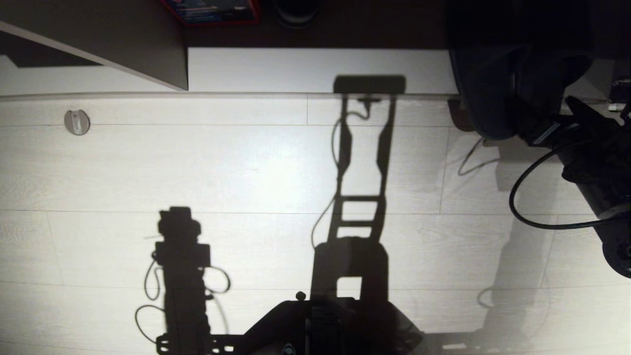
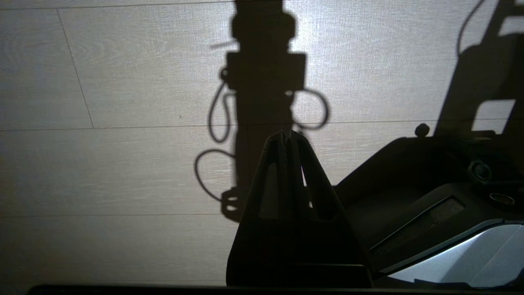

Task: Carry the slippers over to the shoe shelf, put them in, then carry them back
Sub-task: Pick up the slippers in the shoe cabinet

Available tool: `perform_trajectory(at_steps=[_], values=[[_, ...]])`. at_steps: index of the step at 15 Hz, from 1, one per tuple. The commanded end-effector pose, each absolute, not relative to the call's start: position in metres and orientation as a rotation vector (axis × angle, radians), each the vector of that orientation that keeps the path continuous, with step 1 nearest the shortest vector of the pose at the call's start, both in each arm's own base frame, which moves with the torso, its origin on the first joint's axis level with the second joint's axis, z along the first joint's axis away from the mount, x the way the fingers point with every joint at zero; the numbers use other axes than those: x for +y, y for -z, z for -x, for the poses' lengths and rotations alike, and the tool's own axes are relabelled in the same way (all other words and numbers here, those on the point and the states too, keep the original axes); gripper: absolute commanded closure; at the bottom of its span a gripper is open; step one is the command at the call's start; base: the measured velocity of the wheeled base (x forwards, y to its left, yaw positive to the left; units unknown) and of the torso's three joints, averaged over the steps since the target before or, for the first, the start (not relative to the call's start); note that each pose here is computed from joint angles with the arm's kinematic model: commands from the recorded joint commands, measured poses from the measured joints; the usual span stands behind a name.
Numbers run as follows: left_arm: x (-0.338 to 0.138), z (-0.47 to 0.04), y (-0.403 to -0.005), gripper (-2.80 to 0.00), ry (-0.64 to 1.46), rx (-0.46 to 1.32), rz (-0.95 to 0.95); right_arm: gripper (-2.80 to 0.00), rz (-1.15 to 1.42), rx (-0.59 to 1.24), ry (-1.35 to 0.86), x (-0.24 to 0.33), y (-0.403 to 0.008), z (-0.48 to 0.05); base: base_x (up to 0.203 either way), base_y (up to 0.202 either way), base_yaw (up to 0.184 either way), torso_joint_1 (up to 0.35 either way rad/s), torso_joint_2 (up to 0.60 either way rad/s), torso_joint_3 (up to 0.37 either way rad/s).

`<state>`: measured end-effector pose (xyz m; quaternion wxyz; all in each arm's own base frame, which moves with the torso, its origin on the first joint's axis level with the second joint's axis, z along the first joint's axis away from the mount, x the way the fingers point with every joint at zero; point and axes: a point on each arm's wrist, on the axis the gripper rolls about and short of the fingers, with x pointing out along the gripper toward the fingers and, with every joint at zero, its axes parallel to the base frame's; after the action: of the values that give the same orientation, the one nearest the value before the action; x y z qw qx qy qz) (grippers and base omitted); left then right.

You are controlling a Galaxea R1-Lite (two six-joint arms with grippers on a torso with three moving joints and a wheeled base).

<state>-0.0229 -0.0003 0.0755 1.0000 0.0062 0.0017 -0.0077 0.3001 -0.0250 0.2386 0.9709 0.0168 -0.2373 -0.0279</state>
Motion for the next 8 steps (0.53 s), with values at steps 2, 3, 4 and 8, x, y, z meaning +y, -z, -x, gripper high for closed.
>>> perform_trajectory(at_steps=[2,3,4,8], values=[[0.0,0.023,-0.075,0.0,0.015,0.003,-0.012,-2.8,-0.034,-0.506,0.048,-0.024,-0.242,-0.309,0.0,0.0,0.0,0.0,0.0,0.0],[0.0,0.023,-0.075,0.0,0.015,0.003,-0.012,-2.8,-0.034,-0.507,0.048,-0.024,-0.242,-0.31,0.0,0.0,0.0,0.0,0.0,0.0],[0.0,0.023,-0.075,0.0,0.015,0.003,-0.012,-2.8,-0.034,-0.51,0.048,-0.024,-0.243,-0.31,0.0,0.0,0.0,0.0,0.0,0.0],[0.0,0.023,-0.075,0.0,0.015,0.003,-0.012,-2.8,-0.029,-0.558,0.047,-0.025,-0.254,-0.314,0.0,0.0,0.0,0.0,0.0,0.0]])
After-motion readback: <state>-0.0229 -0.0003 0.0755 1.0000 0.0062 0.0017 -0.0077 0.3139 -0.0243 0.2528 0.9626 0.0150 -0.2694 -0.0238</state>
